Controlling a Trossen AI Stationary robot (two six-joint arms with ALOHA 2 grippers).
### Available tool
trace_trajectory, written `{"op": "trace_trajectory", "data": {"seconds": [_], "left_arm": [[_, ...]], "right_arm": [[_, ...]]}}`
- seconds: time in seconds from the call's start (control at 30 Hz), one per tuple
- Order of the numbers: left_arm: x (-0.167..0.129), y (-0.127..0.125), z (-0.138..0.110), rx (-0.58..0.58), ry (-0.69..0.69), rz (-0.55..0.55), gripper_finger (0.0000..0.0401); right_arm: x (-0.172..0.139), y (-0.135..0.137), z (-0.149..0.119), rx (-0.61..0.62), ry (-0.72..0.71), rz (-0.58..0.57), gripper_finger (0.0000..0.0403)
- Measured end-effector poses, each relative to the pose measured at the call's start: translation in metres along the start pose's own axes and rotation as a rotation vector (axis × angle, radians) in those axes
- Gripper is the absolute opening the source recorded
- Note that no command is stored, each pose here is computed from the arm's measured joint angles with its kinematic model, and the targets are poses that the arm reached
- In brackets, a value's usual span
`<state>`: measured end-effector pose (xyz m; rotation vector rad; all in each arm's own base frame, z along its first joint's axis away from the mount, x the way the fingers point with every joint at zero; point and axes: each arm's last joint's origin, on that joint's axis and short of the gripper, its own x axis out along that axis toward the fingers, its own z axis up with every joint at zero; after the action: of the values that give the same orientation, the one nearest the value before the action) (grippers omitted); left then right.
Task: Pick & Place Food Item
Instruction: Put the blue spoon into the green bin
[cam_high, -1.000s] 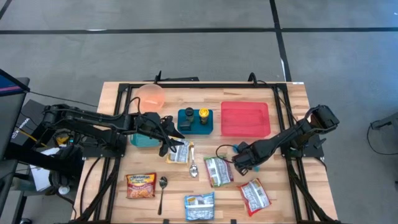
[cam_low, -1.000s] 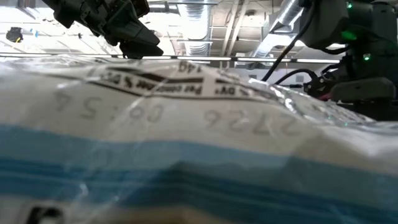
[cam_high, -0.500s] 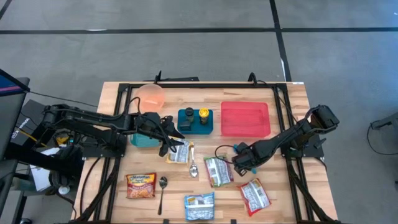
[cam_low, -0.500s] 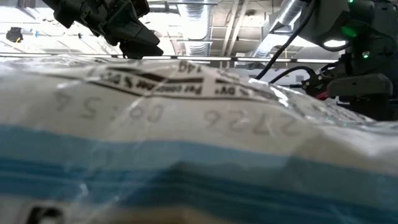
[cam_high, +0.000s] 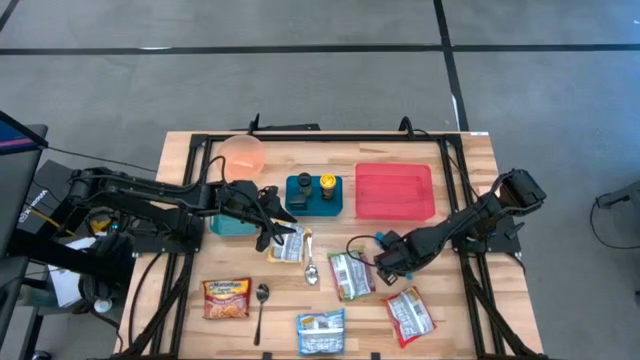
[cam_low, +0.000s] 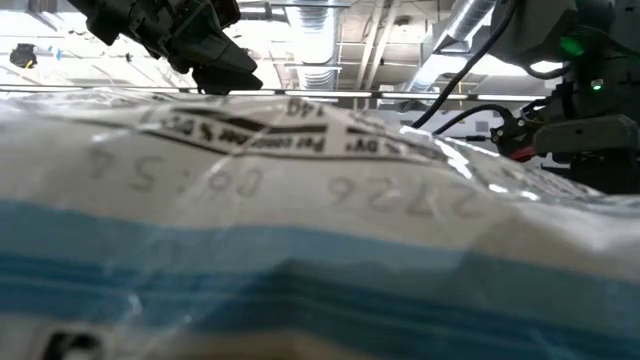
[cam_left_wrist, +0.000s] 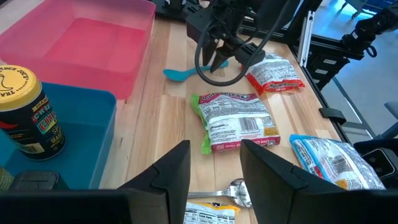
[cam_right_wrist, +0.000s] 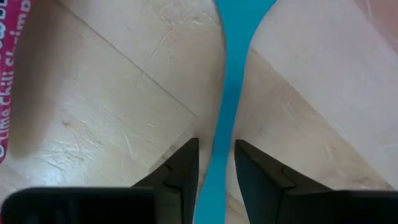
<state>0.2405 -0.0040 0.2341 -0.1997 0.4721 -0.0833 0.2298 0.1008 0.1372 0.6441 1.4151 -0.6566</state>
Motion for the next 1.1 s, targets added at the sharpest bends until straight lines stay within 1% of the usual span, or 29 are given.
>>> {"op": "trace_trajectory", "data": {"seconds": [0.13,0.43,0.53,0.83,1.1], "left_arm": [[0.0,0.0,0.0,0.0,0.0,0.0,0.0135],[0.0,0.0,0.0,-0.016,0.0,-0.001,0.0135],[0.0,0.0,0.0,-0.016,-0.001,0.0,0.0135],[0.0,0.0,0.0,-0.015,-0.003,-0.001,0.0135],[0.0,-0.001,0.003,-0.011,-0.032,-0.006,0.0135]], "right_arm": [[0.0,0.0,0.0,0.0,0.0,0.0,0.008],[0.0,0.0,0.0,0.0,0.0,0.0,0.0024],[-0.001,0.0,0.0,0.0,-0.005,-0.001,0.001],[-0.008,-0.003,-0.001,-0.008,-0.056,-0.004,0.0001],[-0.028,-0.007,-0.006,-0.025,-0.116,0.056,0.0001]]}}
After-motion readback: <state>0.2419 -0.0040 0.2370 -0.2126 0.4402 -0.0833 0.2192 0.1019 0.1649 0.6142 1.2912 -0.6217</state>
